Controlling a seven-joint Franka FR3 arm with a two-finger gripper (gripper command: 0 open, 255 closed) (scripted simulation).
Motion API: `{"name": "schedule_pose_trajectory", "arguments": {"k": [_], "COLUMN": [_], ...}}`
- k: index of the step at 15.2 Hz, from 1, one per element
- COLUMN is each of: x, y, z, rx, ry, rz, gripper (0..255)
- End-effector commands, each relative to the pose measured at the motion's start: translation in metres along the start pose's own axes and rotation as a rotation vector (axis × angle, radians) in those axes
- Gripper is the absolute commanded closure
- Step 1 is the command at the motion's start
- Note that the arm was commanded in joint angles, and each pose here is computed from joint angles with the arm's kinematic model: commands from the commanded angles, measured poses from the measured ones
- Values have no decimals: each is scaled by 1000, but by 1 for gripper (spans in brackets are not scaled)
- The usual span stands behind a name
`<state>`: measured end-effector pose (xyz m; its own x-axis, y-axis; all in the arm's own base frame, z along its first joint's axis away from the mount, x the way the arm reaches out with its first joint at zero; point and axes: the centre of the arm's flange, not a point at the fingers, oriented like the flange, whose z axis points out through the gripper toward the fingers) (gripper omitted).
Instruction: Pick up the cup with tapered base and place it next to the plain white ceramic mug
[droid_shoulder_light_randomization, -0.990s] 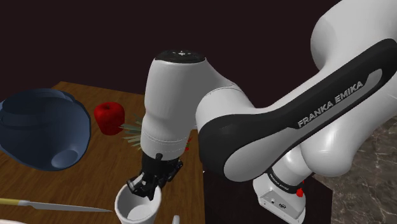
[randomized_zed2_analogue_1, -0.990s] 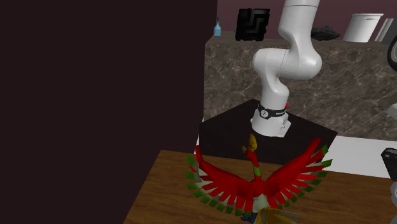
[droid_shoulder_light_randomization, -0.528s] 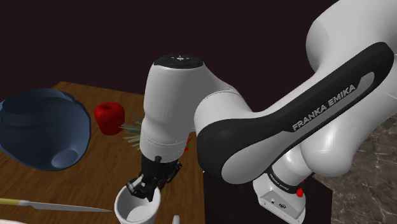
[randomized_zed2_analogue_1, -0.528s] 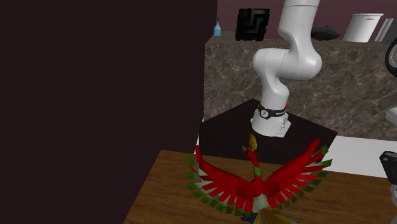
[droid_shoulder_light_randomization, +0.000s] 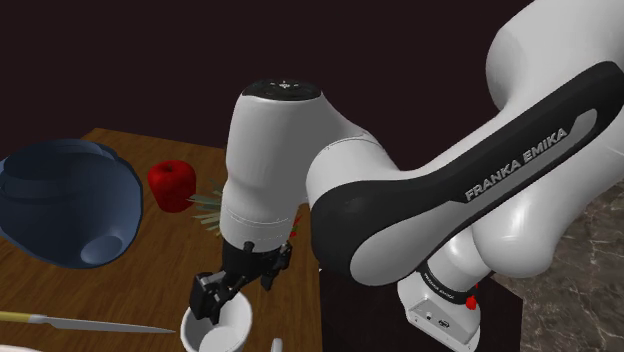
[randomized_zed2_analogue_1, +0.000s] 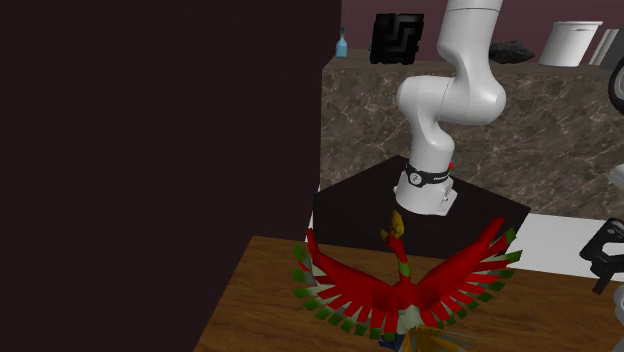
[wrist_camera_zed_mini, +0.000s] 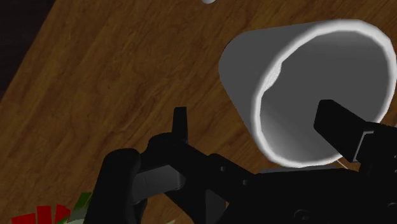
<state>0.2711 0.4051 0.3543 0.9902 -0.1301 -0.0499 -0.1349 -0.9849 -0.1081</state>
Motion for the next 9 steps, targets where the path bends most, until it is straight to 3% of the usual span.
{"name": "schedule_pose_trajectory", "arguments": {"k": [1, 3, 9], "x": [0, 0, 0], "y": [0, 0, 0], "z": [-20, -44, -44], "rx": [0, 0, 0], "ry": [-1, -1, -1], "rz": [0, 0, 0], "gripper": [0, 0, 0]}}
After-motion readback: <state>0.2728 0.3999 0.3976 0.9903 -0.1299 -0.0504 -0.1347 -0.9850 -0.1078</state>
